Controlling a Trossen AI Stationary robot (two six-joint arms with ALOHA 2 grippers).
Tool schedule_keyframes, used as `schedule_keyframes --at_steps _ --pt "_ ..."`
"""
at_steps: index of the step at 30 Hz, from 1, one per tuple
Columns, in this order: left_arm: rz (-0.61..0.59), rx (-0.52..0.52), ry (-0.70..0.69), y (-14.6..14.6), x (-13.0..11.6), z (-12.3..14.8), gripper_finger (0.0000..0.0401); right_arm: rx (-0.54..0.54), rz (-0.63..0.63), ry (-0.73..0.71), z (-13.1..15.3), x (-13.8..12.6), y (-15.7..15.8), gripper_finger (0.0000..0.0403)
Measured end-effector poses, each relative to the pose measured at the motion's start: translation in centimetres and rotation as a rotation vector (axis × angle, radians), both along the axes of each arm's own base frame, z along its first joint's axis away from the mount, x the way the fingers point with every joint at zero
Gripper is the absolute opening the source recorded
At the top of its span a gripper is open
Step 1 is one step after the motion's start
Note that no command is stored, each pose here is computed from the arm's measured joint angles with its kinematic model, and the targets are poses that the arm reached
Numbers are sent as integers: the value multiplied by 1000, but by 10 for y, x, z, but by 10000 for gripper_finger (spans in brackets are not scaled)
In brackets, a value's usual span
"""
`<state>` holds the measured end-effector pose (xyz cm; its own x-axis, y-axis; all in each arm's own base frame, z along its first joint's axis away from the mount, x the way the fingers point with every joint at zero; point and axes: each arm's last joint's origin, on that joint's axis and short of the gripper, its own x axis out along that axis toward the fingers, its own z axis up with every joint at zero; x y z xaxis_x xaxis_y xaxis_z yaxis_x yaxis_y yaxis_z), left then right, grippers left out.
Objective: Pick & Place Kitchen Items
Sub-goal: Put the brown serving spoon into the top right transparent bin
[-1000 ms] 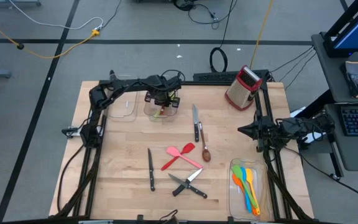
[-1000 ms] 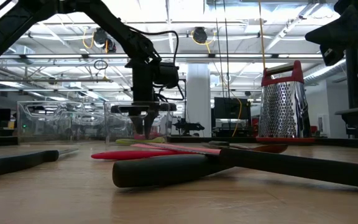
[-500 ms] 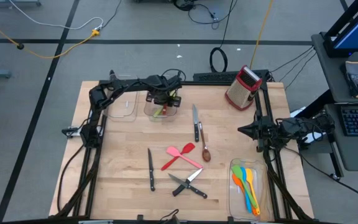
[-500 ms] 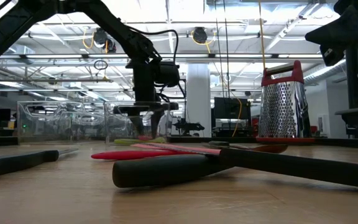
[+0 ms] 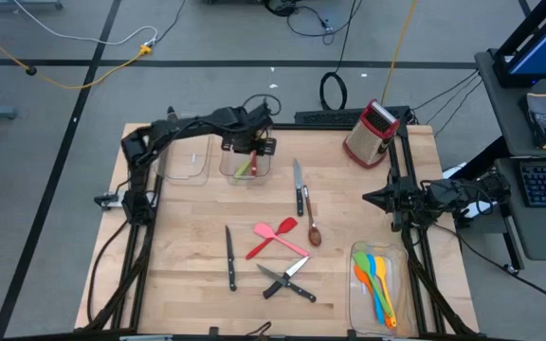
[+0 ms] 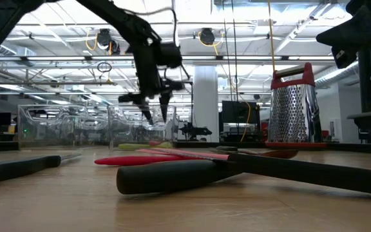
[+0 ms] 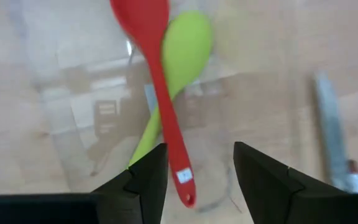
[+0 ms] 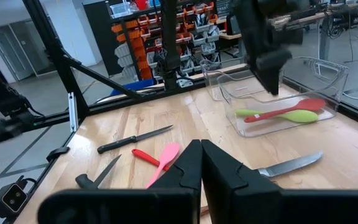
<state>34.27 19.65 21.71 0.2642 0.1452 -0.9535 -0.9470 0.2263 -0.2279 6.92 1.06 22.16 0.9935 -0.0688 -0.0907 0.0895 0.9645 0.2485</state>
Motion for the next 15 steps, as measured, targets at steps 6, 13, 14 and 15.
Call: schedule_keyframes --at_steps 6,13,14,15 --pt "-35 94 -97 -21 -7 45 186 -2 3 0 0 0 0 0" --pt "-181 207 -224 -71 3 83 186 -3 3 0 0 0 0 0" --pt "-205 223 -253 -80 6 87 186 -4 4 0 0 0 0 0" --pt "-228 236 -276 -88 10 89 186 -3 3 0 0 0 0 0"
